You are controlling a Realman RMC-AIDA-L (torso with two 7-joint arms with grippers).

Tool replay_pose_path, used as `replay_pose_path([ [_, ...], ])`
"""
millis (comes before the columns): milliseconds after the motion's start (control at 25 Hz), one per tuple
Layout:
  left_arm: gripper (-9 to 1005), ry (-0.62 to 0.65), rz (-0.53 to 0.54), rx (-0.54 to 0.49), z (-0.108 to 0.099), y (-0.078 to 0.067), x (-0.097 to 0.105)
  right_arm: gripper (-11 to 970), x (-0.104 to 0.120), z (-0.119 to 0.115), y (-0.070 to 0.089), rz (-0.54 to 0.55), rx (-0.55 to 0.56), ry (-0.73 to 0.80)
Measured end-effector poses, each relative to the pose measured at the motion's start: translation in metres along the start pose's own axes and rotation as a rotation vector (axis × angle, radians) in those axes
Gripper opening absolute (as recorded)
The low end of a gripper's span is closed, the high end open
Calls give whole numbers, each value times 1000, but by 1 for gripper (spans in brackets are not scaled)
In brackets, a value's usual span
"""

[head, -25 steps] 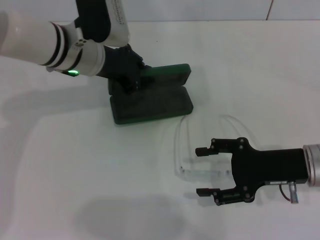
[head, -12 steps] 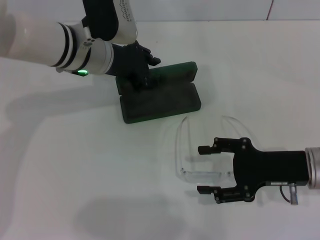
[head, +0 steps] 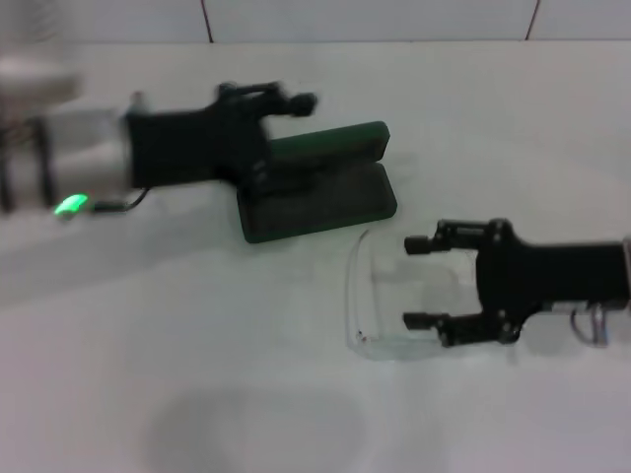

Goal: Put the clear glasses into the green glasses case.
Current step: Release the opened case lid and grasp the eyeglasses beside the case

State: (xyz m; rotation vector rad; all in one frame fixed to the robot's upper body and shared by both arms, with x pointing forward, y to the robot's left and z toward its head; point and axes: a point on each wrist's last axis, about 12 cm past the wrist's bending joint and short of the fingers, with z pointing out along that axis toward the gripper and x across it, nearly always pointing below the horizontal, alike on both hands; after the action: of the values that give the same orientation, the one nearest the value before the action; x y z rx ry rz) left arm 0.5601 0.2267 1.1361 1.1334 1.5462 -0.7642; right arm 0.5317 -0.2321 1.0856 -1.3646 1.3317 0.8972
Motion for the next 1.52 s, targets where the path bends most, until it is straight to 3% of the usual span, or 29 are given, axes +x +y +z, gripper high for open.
replay_pose_path([
  [80, 716, -62, -45, -53, -22, -12, 19, 746, -19, -6, -15, 8, -33, 73],
  [240, 717, -196, -124, -161, -57, -31, 53, 746, -63, -7, -40, -29, -91, 348],
  [440, 716, -281, -176, -232, -74, -39, 74, 745, -107, 17, -52, -46, -167, 647],
  [560, 716, -291, -186, -240, -74, -37, 75, 745, -120, 40, -52, -49, -235, 760],
  [600, 716, -294, -182, -235, -71, -35, 74, 745, -120, 53, -48, -62, -273, 827],
  [840, 716, -294, -174, -228, -68, -32, 72, 730, -110, 76, -37, -119, -354, 927],
  [1040, 717, -286, -174, -232, -72, -29, 73, 656, -105, 82, -35, -131, -360, 942],
  [1520, 717, -283, -168, -231, -73, -27, 72, 639, -86, 108, -21, -213, -406, 990],
])
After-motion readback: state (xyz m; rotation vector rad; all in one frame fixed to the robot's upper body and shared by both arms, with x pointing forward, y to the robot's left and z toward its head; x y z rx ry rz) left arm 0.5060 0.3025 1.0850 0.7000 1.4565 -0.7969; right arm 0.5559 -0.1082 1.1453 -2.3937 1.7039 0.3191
